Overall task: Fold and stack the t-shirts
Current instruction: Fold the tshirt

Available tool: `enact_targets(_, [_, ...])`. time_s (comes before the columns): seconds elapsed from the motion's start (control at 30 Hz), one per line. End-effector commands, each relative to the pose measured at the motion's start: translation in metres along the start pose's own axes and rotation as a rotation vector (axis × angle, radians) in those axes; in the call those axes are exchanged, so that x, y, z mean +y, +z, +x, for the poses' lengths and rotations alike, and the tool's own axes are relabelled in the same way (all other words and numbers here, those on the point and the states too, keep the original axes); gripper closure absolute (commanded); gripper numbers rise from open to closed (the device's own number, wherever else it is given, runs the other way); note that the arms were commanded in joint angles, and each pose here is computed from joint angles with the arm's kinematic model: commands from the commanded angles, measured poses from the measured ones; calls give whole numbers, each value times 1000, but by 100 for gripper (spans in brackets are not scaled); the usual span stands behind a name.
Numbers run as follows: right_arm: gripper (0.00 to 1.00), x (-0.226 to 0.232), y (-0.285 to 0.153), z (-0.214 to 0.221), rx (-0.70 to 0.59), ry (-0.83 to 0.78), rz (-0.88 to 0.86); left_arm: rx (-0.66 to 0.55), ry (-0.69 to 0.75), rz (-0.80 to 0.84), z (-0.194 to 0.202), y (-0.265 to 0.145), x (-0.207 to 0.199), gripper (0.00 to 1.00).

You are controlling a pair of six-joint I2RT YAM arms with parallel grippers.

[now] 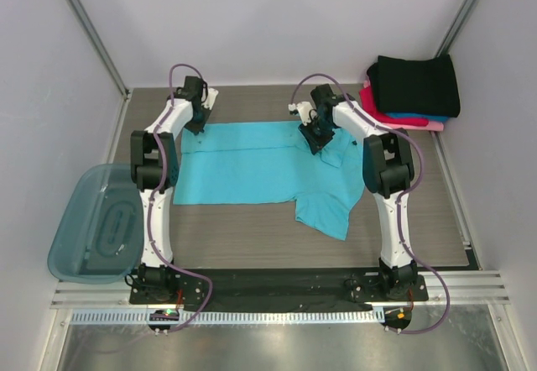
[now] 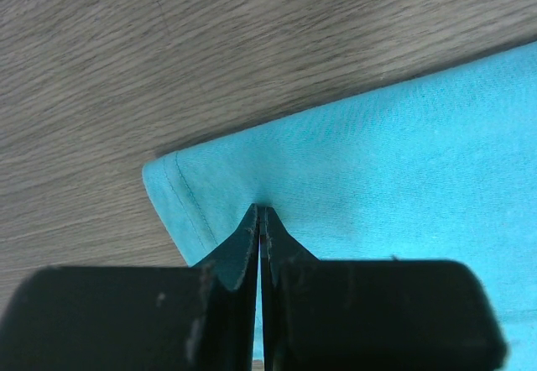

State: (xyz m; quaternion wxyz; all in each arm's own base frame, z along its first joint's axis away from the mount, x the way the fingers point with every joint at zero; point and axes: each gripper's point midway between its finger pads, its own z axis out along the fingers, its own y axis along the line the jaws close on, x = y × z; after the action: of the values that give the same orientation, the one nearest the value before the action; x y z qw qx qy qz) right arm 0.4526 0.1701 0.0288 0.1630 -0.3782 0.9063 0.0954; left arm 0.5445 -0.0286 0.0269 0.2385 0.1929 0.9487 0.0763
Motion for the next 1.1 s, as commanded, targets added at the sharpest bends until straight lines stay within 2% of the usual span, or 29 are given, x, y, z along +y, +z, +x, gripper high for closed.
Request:
enact_targets(0.0, [77, 2, 0, -11, -25, -23, -7, -8, 16, -24, -2, 3, 5, 100])
enact_targets(0.1, [82, 0, -2, -12, -25, -30, 6, -8, 15, -26, -3, 2, 5, 100])
enact_targets(0.27, [84, 0, -14, -18, -45, -42, 36, -8, 16, -24, -2, 3, 5, 100])
enact_targets(0.47, [99, 8, -43, -33, -103, -81, 70, -14, 13, -19, -5, 2, 3, 100])
enact_targets(0.7, [99, 21, -60, -38, -126, -96, 66, -19, 16, -20, -7, 1, 3, 100])
enact_targets(0.83, [97, 22, -53, -32, -97, -101, 62, -24, 22, -20, -9, -1, 1, 100])
enact_targets(0.87, [91, 23, -50, -29, -87, -100, 60, -28, 20, -23, -10, -2, 2, 100])
enact_targets(0.97, [82, 20, -41, -24, -62, -98, 62, -30, 28, -24, -12, -3, 0, 99])
enact_targets(1.07, [81, 17, -32, -22, -48, -95, 59, -26, 39, -24, -11, -3, -2, 98])
